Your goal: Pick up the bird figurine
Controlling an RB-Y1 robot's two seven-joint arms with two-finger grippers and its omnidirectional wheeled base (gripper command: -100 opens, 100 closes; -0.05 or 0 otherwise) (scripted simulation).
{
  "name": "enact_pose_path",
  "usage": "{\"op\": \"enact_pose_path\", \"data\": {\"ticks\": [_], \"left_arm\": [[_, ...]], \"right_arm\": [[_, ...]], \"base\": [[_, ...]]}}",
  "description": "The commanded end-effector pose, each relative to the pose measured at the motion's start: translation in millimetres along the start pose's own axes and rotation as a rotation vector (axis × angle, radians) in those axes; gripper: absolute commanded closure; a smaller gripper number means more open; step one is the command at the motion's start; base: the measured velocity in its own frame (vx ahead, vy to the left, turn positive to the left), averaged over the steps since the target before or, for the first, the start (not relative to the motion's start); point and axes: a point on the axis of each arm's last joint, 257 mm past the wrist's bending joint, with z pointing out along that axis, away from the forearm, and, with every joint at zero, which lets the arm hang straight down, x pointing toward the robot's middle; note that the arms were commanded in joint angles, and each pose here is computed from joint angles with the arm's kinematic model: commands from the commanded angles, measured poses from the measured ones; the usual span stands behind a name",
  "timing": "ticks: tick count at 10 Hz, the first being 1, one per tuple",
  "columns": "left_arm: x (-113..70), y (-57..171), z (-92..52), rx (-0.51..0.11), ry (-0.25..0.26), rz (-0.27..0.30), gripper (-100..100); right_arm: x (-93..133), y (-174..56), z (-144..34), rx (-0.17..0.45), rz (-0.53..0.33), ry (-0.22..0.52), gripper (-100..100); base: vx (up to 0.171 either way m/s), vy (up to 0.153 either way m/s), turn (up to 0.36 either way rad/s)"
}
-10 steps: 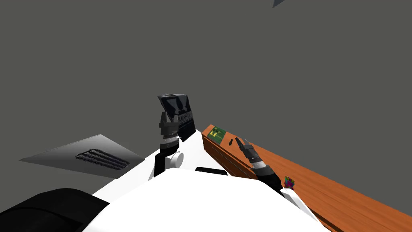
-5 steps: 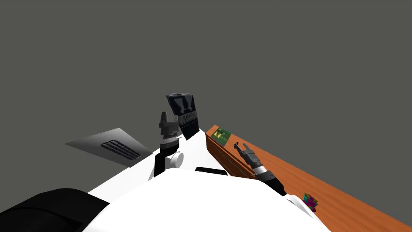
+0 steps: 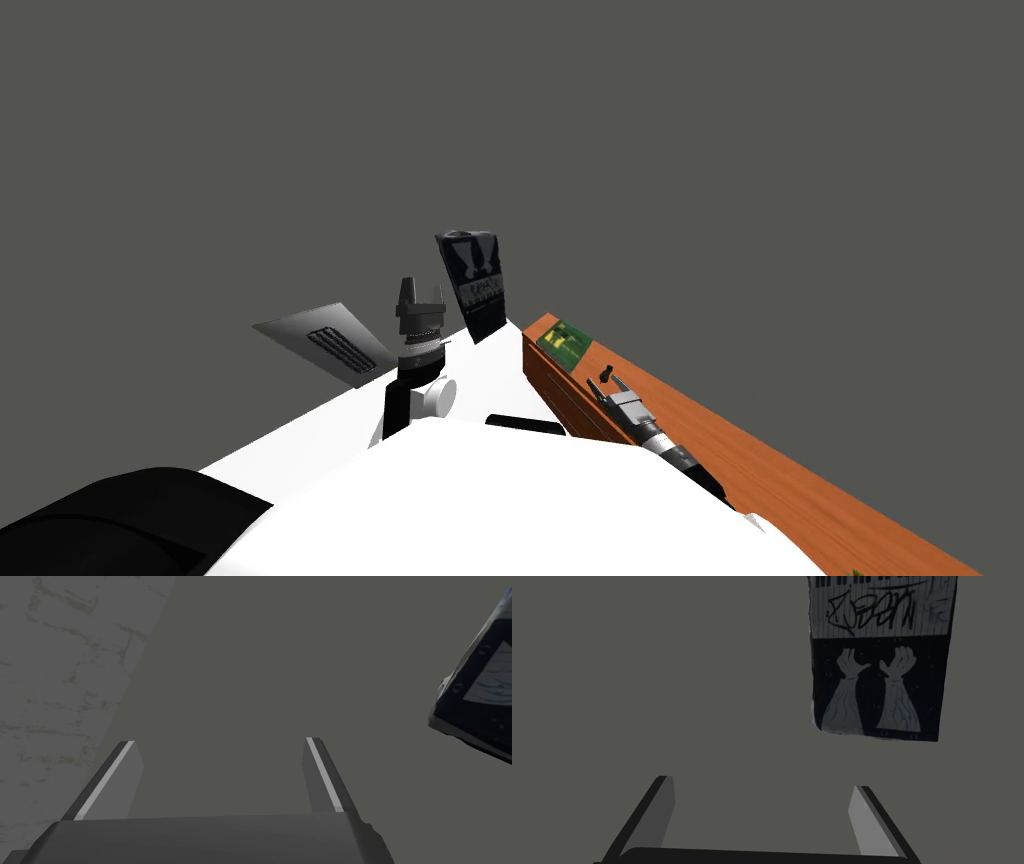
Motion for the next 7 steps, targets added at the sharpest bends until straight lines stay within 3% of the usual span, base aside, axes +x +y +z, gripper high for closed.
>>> {"op": "enact_pose_path", "data": {"ticks": [1,2,3,4,5,6,7], "left_arm": [[0.0,0,0.0,0.000,0.000,0.000,0],[-0.1,0,0.0,0.000,0.000,0.000,0],[0.0,0,0.0,0.000,0.000,0.000,0],[-0.1,0,0.0,0.000,0.000,0.000,0],[0.0,0,0.0,0.000,0.000,0.000,0],[-0.1,0,0.0,0.000,0.000,0.000,0],[0.0,0,0.0,0.000,0.000,0.000,0]], "right_arm": [[18,-1,-5.5,0.005,-0.048,0.044,-100],[45,-13,-19.6,0.019,-0.111,0.118,-100],[47,-12,-20.1,0.016,-0.126,0.127,-100],[74,-25,-36.7,0.027,-0.189,0.203,-100],[76,-24,-37.0,0.023,-0.204,0.211,-100],[102,-37,-56.1,0.030,-0.269,0.290,-100],[104,-36,-56.5,0.026,-0.281,0.296,-100]], "base": [[0.038,0.020,0.131],[0.043,0.035,0.238],[0.036,0.020,0.162],[0.043,0.022,0.366],[0.043,0.010,0.145],[0.050,0.020,0.281],[0.043,0.013,0.166]]}}
